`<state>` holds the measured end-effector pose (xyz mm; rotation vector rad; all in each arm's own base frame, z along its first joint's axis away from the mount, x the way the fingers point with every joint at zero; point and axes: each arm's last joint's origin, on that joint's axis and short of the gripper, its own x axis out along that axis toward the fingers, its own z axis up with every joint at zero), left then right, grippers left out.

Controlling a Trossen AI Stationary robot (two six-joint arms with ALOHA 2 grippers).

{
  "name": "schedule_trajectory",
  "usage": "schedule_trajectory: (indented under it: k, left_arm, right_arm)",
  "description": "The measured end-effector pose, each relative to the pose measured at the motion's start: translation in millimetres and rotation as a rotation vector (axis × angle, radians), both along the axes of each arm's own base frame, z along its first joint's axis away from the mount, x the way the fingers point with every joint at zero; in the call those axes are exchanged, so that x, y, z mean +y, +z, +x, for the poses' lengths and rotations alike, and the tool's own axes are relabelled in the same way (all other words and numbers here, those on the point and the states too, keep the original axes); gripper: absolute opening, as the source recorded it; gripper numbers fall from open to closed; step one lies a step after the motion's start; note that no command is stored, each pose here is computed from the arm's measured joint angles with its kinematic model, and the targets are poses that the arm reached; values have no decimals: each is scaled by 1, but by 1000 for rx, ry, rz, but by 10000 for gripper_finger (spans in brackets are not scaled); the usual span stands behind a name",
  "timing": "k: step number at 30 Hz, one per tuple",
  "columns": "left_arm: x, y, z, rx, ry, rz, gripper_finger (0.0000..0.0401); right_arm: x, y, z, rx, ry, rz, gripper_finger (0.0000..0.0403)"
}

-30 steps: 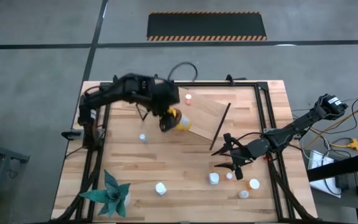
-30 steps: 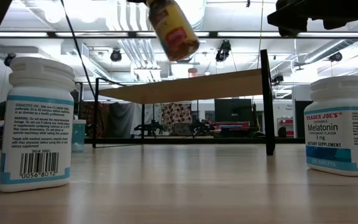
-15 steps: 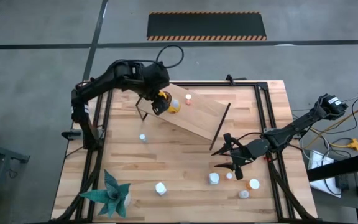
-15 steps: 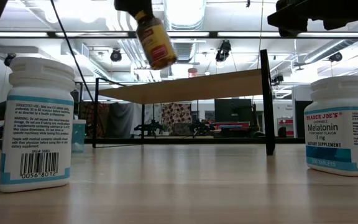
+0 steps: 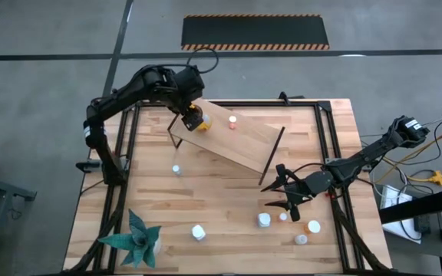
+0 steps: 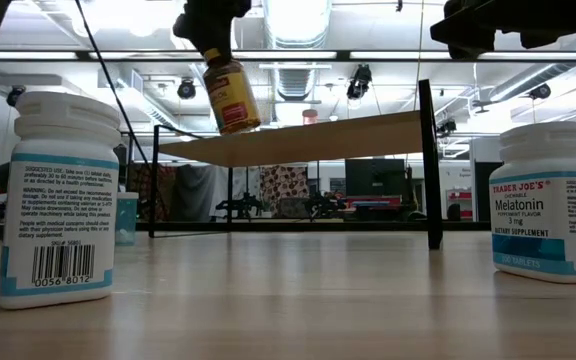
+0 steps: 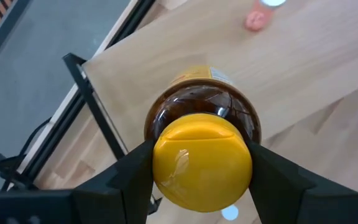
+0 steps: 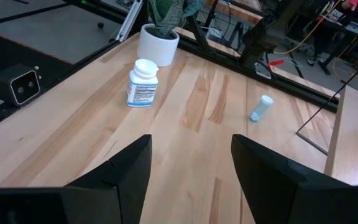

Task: Pick and place medicine bottles onto shelf by color
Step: Put the yellow pill bottle on the shelf

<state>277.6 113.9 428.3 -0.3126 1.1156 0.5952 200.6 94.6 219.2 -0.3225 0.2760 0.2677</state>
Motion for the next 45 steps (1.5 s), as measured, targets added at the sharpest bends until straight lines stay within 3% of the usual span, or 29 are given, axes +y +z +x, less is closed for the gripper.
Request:
schedule_trajectory:
  k: [13,32,45]
  left_arm:
    - [10,-6,-1,23,17,-12,228]
    - [11,-15,-1,56,43,-20,219]
    - [10,-10,-2,49,22,4,282]
  right_arm:
    - [0,0,0,1,-1,5,212]
    - [0,0,0,3,-4,12,212]
    - [0,0,0,3,-4,12,212]
